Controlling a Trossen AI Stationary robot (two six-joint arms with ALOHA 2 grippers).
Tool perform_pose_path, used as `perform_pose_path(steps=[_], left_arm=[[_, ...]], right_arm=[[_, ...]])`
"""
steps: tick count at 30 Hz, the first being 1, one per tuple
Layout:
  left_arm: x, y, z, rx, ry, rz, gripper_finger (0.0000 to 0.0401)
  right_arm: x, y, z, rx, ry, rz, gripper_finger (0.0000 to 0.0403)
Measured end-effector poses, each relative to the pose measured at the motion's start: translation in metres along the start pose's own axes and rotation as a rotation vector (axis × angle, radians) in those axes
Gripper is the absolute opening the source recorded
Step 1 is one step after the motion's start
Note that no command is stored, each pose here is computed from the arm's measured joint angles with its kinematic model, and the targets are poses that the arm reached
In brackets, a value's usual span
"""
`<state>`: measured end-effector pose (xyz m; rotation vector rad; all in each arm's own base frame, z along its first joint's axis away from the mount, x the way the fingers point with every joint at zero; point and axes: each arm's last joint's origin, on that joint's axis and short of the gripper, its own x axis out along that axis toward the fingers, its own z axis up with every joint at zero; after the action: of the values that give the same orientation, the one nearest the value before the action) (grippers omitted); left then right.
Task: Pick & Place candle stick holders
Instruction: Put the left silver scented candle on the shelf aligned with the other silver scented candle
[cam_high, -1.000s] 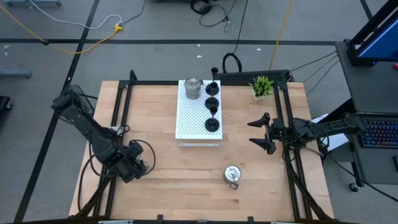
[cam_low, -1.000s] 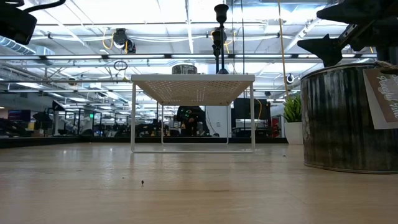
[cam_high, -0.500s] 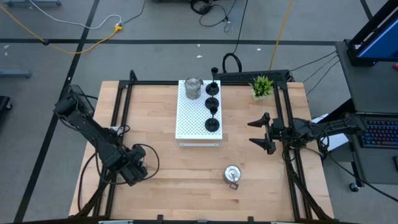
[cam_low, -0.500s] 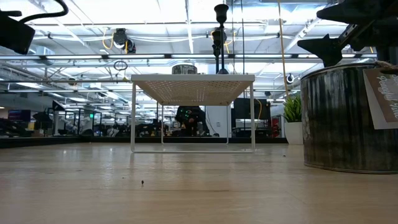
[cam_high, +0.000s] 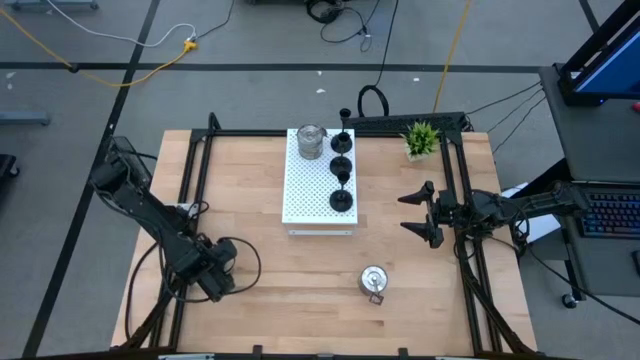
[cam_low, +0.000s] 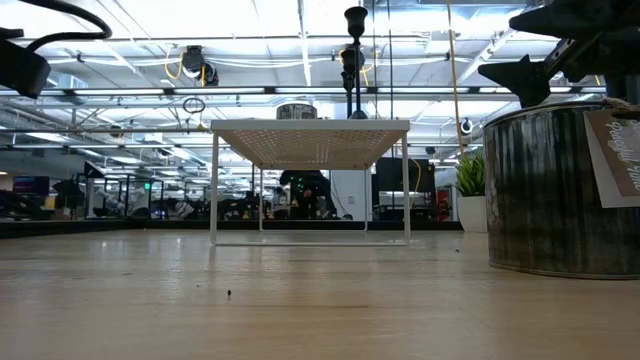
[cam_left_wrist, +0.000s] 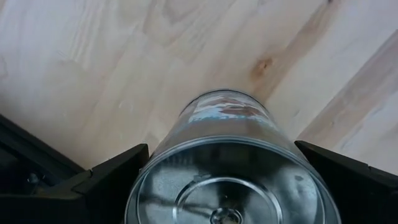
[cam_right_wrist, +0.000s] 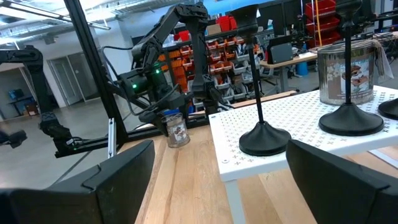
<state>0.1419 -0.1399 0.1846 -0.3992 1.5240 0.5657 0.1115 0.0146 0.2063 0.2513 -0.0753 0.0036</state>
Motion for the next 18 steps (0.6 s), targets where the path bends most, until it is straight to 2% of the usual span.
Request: perform_pose_path(steps=[10,18], left_arm=[[0.0000,0.0005,-0.0002,0.048,0.007,0.003,0.0400],[0.0000,0.0007,-0.0002,0.031,0.003,0.006,0.0400]], right_arm=[[0.0000,0.0000,-0.0001,0.000,0.000,0.000,0.0359],[0.0000,0.0000,-0.0001,0.000,0.000,0.000,0.0357]])
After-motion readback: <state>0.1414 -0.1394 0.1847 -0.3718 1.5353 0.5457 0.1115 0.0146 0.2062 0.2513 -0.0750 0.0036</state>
